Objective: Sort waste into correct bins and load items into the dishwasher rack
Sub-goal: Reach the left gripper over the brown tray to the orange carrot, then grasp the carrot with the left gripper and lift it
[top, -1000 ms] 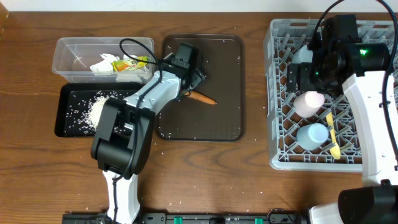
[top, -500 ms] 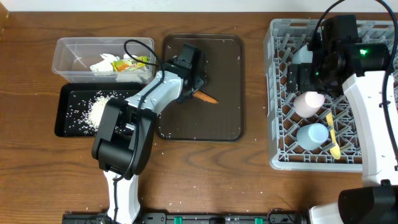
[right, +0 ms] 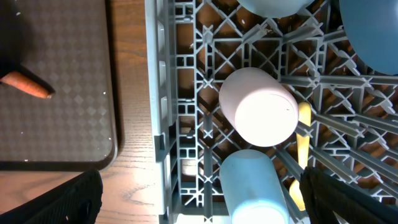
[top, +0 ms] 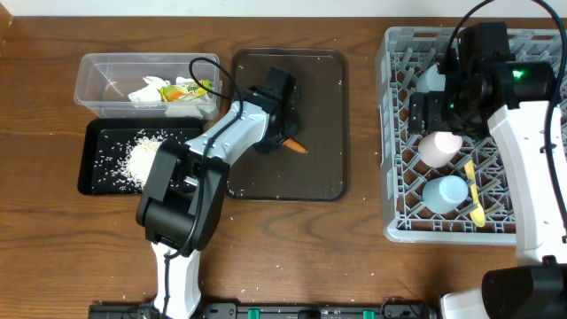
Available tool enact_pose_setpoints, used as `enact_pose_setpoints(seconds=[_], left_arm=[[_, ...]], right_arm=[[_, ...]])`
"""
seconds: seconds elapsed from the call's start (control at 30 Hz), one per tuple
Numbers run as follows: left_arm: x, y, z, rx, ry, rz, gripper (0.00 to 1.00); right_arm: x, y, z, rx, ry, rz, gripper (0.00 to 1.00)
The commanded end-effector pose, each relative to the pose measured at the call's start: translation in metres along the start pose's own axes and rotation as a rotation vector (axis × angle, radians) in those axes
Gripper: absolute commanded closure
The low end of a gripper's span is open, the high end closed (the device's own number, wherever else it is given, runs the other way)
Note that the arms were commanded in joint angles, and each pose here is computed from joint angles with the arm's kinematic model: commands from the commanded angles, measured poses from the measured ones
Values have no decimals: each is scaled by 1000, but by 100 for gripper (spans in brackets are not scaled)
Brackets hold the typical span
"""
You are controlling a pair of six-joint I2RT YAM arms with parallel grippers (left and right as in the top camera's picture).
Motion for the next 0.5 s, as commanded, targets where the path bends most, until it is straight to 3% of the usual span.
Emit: enact_pose_setpoints(seconds=[0.0,0.47], left_arm=[[-7,10,-17,52,64,-37,59],[9,14,40,30,25,-124,78]], right_arm=[[-1,-2,9,4,-22,-21,1],[-2,-2,9,3,-19,-21,1]])
Point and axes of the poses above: each gripper's point midway between its finger pads, its own z axis back along the fingers, its own y axis along the line the jaws close on, x = y × z, the point moved 10 cm from there along z, back along the fingers, and after that the axes turned 11 degrees about -z, right-handed, at the moved point
